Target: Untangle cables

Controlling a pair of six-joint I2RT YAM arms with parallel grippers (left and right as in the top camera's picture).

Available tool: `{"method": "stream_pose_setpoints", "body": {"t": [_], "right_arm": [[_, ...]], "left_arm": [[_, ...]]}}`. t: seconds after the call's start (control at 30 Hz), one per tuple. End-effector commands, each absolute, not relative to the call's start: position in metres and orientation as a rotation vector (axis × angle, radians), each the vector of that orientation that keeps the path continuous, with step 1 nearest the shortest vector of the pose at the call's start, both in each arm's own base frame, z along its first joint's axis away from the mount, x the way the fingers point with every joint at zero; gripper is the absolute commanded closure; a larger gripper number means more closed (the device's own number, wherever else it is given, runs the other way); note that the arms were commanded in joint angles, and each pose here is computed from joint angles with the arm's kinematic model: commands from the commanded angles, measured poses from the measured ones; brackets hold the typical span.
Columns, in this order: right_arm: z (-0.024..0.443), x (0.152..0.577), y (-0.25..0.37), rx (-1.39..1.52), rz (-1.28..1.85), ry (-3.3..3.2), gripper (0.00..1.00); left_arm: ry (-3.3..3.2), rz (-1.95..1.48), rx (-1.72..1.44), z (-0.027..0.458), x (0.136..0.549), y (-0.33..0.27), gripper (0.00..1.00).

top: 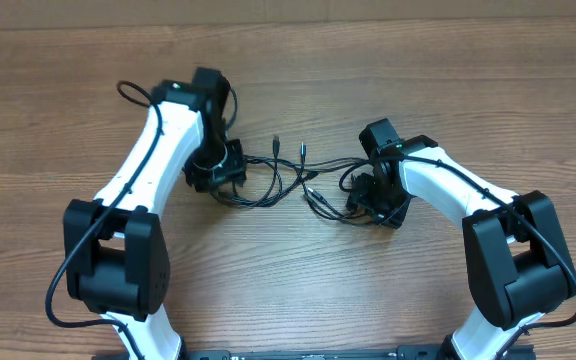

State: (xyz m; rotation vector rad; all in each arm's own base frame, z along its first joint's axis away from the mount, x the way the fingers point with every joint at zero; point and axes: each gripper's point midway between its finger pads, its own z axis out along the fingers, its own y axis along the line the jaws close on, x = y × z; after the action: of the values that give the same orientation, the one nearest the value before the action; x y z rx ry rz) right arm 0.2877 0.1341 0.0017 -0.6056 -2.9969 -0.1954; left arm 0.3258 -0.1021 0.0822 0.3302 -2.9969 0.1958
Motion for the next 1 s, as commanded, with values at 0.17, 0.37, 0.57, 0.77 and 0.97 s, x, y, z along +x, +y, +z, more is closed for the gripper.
{"method": "stream_pose_setpoints", "body": {"t": [0.17,0.37,0.57,0.77,0.97], "right_arm": [[-0.002,0.293,0.135,-0.596,-0.198,-3.024,0.36],[-0.002,0.293,0.135,-0.596,-0.198,-3.024,0.35],[-0.002,0.293,0.135,-0.596,-0.198,-3.024,0.35],[-0.002,0.294,0.135,-0.596,-0.201,-3.027,0.35],[-0.002,0.294,0.135,-0.596,-0.204,-3.03,0.42]], "left_arm": [[-2.877,0.137,0.674,0.034,0.299,-0.101,0.46],[-2.857,0.174,0.946,0.004,0.305,-0.102,0.46],[-2.867,0.205,1.012,-0.006,0.31,-0.103,0.6],[-2.881,0.152,1.016,-0.01,0.307,-0.097,0.64],[-2.88,0.152,1.01,-0.01,0.306,-0.097,0.96]]}}
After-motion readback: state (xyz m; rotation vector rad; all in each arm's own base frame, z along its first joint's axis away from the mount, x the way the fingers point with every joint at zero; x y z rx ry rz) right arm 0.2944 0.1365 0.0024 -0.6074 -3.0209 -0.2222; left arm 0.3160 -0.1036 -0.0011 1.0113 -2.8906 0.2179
